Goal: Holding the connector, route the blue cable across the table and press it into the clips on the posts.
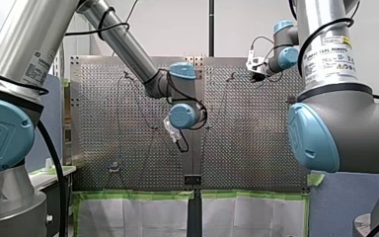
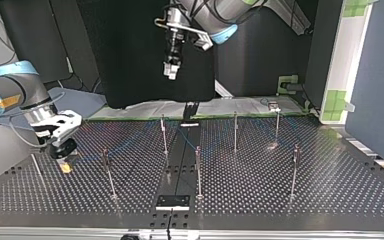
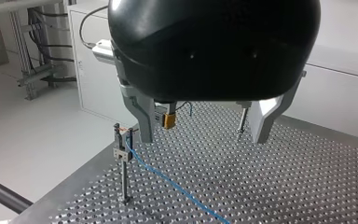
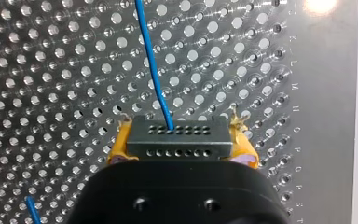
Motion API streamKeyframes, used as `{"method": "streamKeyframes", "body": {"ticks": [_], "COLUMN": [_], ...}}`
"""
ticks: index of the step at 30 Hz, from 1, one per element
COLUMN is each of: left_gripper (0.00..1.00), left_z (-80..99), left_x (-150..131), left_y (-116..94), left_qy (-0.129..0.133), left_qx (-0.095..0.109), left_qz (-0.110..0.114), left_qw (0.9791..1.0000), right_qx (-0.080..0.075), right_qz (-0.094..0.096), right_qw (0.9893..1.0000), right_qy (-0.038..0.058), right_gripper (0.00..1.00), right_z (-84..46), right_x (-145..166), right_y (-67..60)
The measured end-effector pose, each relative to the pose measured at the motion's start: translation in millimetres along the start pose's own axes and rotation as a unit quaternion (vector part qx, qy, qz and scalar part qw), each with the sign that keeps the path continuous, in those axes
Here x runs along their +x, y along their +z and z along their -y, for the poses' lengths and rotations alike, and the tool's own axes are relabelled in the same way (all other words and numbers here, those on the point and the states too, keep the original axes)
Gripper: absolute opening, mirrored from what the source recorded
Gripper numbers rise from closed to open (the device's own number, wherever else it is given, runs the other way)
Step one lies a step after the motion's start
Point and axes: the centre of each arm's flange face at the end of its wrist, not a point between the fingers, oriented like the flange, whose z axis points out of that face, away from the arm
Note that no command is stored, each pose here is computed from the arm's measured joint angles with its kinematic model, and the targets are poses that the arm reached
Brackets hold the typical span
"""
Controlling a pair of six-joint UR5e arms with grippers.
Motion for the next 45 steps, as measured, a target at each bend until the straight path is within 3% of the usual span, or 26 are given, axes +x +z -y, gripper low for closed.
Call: {"method": "streamKeyframes", "body": {"ticks": [14,22,28,45], "left_gripper": [1.0,1.0,1.0,1.0], "left_z": [-30.9,-48.9,-60.9,-64.9], "left_x": [18,27,31,32], "left_y": [-31,-50,-64,-68], "left_qy": [0.0,0.0,0.0,0.0], "left_qx": [-0.001,-0.001,-0.001,-0.001], "left_qz": [0.0,0.0,0.0,0.0], "left_qw": [1.0,1.0,1.0,1.0], "right_qx": [-0.001,-0.015,-0.015,-0.014], "right_qz": [-0.001,-0.003,-0.003,-0.002], "right_qw": [1.0,0.9999,0.9999,0.9999], "right_qy": [0.0018,0.002,0.002,0.0022], "right_gripper": [0.0,0.0,0.0,0.0], "right_z": [-1.0,-5.7,-3.0,-1.6], "right_x": [1,2,1,1], "right_y": [-0.6,-0.9,-0.6,-0.4]}}
